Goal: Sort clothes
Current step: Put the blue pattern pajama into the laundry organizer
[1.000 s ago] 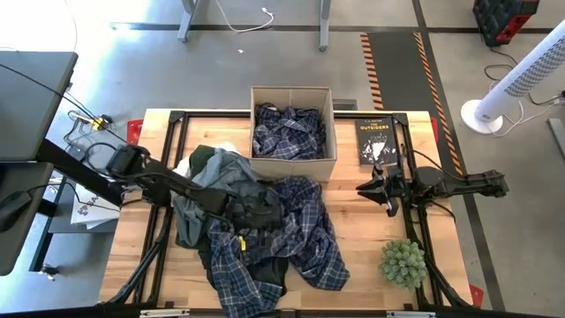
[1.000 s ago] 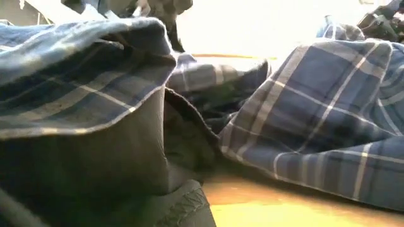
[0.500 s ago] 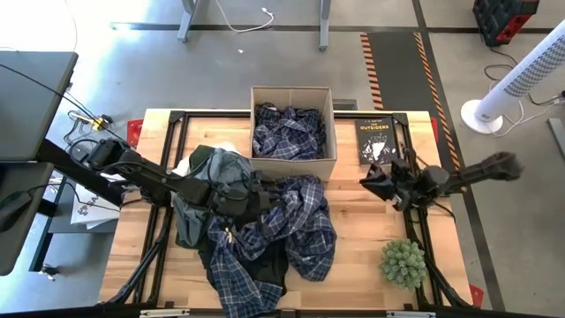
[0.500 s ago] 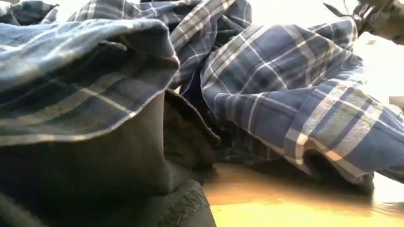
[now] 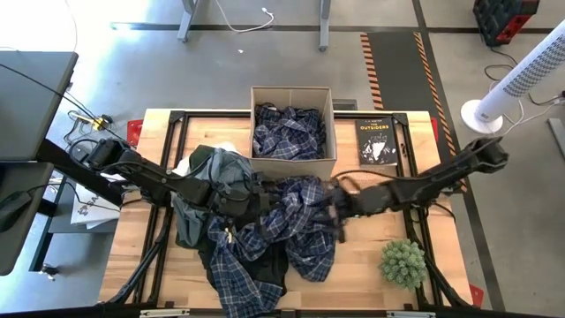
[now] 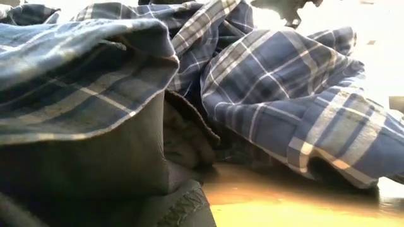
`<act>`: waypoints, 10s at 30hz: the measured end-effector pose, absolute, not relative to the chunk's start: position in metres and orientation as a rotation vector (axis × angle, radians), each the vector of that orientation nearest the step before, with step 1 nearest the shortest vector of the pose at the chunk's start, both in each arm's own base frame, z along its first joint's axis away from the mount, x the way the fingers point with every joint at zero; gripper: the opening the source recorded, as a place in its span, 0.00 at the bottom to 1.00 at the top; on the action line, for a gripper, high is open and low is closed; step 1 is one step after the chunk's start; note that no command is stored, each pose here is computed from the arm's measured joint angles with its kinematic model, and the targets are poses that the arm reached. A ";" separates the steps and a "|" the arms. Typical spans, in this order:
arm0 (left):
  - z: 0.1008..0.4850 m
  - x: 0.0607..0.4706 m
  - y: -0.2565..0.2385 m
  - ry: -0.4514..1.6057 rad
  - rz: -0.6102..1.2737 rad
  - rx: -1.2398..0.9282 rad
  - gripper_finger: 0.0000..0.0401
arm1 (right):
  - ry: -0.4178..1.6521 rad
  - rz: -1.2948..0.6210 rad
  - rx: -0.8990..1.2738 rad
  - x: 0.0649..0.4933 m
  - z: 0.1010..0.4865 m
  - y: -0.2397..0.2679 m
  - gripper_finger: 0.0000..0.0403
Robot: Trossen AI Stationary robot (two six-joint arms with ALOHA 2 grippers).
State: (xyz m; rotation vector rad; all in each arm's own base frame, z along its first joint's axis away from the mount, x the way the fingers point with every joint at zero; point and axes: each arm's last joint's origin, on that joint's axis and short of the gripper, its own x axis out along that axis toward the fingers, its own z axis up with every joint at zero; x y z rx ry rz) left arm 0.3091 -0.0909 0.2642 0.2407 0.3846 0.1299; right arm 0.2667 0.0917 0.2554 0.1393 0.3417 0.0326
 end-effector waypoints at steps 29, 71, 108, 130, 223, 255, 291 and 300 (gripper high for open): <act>0.320 0.221 -0.090 0.406 0.183 0.140 0.34 | 1.011 -0.027 -0.004 0.352 0.143 0.088 0.05; 0.320 0.173 -0.111 0.341 0.444 0.172 0.31 | 0.336 -0.528 -0.015 0.344 0.411 -0.152 0.03; 0.308 0.182 -0.119 0.377 0.445 0.165 0.31 | 1.152 -1.100 0.250 0.208 0.330 -0.194 0.42; 0.307 0.183 -0.119 0.386 0.433 0.166 0.31 | 0.085 -0.584 0.493 0.210 0.318 -0.200 0.42; 0.306 0.186 -0.114 0.398 0.452 0.168 0.31 | 0.922 -0.683 0.240 0.396 0.310 -0.184 0.42; 0.306 0.185 -0.115 0.407 0.434 0.160 0.31 | 0.994 -0.529 -0.019 0.276 0.392 -0.011 0.42; 0.307 0.186 -0.114 0.396 0.454 0.167 0.31 | 0.410 -0.404 0.403 0.268 0.297 -0.016 0.42; 0.306 0.186 -0.114 0.397 0.455 0.169 0.31 | 0.493 -0.465 0.154 0.268 0.368 -0.019 0.42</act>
